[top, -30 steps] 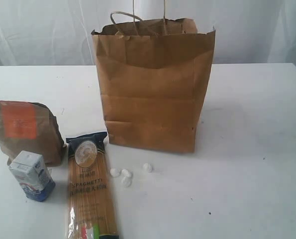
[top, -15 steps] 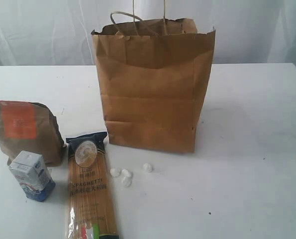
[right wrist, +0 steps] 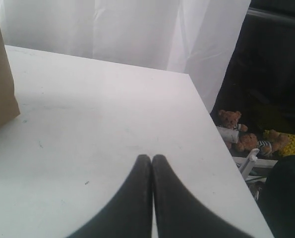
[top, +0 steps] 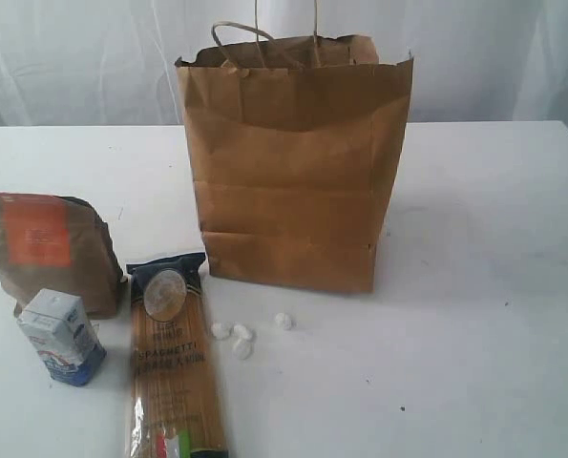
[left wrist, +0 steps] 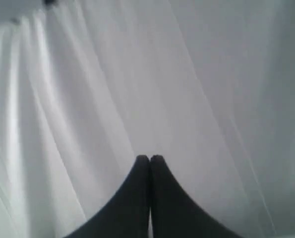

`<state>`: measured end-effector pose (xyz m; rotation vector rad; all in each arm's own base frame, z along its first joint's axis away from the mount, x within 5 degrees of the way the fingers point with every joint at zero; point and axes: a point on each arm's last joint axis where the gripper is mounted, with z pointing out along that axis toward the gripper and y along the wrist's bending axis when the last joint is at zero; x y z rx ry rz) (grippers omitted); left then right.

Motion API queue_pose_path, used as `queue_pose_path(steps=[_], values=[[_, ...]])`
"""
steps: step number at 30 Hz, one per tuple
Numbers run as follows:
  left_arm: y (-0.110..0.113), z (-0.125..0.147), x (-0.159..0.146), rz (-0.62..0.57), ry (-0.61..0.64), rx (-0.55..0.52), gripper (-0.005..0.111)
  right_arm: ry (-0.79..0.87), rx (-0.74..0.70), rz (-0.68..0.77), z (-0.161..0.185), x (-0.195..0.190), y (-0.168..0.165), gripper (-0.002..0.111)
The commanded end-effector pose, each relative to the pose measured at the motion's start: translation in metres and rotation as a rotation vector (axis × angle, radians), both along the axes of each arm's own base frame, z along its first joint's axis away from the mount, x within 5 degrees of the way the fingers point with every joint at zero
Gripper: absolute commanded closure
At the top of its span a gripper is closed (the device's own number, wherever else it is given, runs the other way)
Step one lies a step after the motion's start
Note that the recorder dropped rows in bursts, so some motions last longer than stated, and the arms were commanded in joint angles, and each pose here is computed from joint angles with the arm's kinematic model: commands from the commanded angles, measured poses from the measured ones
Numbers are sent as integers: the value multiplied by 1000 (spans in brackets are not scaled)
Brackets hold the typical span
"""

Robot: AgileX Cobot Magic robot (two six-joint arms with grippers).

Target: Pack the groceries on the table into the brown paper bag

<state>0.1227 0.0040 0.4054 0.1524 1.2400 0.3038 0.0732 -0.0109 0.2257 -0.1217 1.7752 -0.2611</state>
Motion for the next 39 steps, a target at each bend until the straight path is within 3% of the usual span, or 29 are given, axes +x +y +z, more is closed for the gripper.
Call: queue_pose_path(steps=[1,2,5,7,10,13,16,18,20,24,27,36,39], values=[[-16,-34,59,-162,566,113,107,-3,7,4,-1,1,1,108],[-19,-42,68,-209,696,89,107,-3,7,4,-1,1,1,108],[-24,-45,84,-261,882,-16,107,-6,31,-1,-1,1,1,108],[-25,-49,93,-275,993,-28,107,-7,39,-3,-1,1,1,108],[-27,-53,101,-310,1175,2,107,-7,39,-3,-1,1,1,108],[-25,-54,111,-332,1275,124,107,-7,39,-3,-1,1,1,108],[-24,-58,125,-426,1211,465,104,-7,41,-3,-1,1,1,108],[-25,-61,130,-506,1150,711,95,-8,52,-5,-1,1,1,108],[-28,-63,133,-565,1113,807,82,-8,54,-6,-1,1,1,108],[-31,-64,137,-579,1085,773,49,-8,54,-6,-1,1,1,108],[-34,-61,138,-592,1055,725,36,-8,54,-6,-1,1,1,108],[-48,-66,145,-682,993,508,33,-8,54,-6,-1,1,1,108],[-48,-74,150,-700,997,551,33,-8,54,-6,-1,1,1,108]])
